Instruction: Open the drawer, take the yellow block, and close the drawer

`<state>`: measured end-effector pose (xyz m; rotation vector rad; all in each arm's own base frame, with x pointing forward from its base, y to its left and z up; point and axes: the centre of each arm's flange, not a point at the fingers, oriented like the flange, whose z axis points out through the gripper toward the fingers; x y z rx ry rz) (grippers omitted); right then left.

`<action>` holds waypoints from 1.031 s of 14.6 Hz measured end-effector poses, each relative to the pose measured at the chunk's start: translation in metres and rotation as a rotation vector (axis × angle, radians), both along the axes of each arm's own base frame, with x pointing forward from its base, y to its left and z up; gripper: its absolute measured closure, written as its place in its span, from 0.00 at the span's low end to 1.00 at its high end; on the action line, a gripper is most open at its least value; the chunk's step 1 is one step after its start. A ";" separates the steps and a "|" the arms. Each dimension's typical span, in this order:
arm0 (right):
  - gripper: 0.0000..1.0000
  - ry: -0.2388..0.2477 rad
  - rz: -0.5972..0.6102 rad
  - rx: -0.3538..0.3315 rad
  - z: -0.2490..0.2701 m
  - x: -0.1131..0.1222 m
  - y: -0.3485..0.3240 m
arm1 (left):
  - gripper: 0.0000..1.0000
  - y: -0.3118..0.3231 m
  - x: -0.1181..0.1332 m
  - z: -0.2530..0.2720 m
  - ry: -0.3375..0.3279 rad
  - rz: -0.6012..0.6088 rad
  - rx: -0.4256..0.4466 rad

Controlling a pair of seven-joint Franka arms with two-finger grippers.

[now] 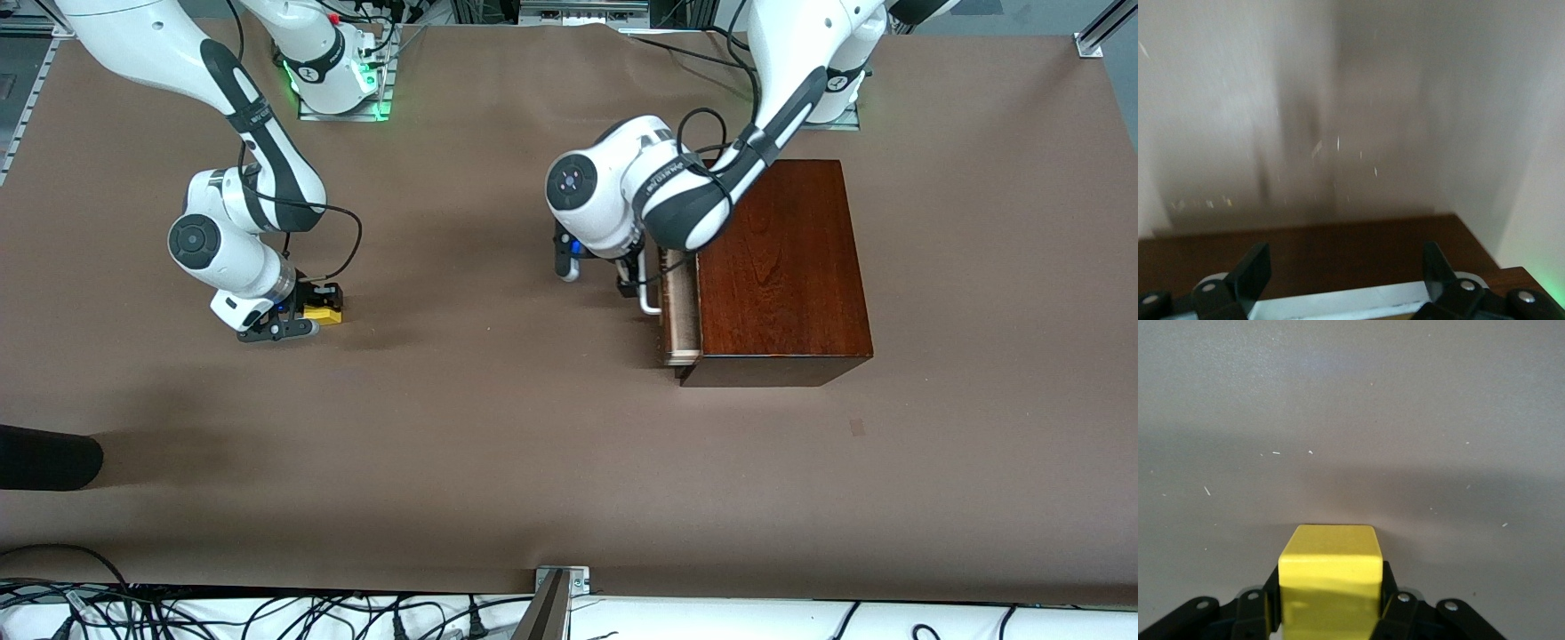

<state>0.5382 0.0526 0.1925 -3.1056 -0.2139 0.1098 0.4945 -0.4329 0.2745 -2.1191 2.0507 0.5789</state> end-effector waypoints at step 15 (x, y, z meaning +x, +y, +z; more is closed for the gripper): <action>0.00 -0.096 0.052 -0.045 0.346 0.045 0.004 | 0.00 -0.028 0.011 0.057 -0.087 0.289 -0.198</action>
